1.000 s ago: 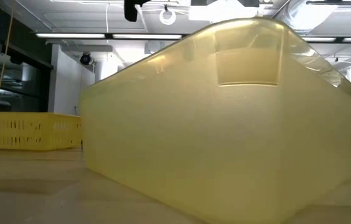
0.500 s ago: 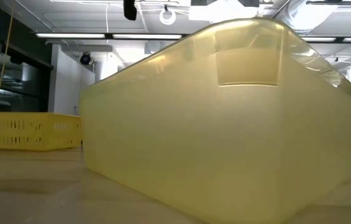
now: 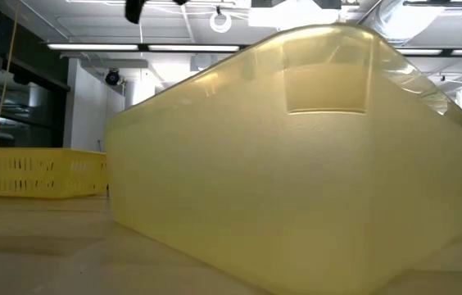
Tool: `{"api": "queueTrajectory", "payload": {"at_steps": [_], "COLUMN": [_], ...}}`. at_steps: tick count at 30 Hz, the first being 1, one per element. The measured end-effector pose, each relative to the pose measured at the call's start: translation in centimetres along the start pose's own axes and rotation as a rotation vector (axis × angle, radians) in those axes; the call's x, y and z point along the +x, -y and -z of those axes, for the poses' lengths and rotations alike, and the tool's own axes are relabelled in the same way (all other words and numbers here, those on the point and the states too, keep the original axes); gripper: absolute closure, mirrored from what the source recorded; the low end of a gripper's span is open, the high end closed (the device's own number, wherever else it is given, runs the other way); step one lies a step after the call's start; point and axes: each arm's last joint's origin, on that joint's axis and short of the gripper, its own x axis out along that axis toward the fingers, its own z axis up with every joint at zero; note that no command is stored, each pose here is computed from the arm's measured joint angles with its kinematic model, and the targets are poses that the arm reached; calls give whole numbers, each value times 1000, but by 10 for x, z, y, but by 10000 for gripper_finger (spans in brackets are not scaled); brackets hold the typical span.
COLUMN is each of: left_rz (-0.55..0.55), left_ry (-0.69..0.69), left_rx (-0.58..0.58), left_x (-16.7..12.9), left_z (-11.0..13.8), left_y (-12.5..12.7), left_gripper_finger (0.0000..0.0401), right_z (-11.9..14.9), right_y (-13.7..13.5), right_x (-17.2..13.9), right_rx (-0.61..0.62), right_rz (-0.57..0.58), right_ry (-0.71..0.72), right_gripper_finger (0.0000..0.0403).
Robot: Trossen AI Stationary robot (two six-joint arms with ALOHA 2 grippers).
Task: Pick and place items into bin
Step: Put the bottom black cable charger into the left yellow bin
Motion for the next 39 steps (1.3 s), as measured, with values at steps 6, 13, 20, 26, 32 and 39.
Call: {"api": "queueTrajectory", "payload": {"at_steps": [6,13,20,26,32,39], "left_rz": [42,89,141,116,100,93], "left_ry": [-181,-390,-597,-775,-978,-1143], "left_rx": [36,91,187,300,394,474], "left_x": [-36,-77,-97,-97,-83,-56], "left_z": [6,18,34,47,62,80], "left_y": [-14,-31,-40,-44,-43,-37], "left_gripper_finger": [363,376,370,373,367,365], "right_z": [10,16,19,21,21,21], "right_y": [3,5,7,8,9,9], "right_x": [-5,-3,-4,-4,-4,-4], "right_rx": [5,-11,-35,-35,-36,-35], "right_rz": [88,105,151,179,188,206], "right_ry": [-107,-157,-189,-205,-206,-203], "right_gripper_finger": [221,232,240,240,240,246]}}
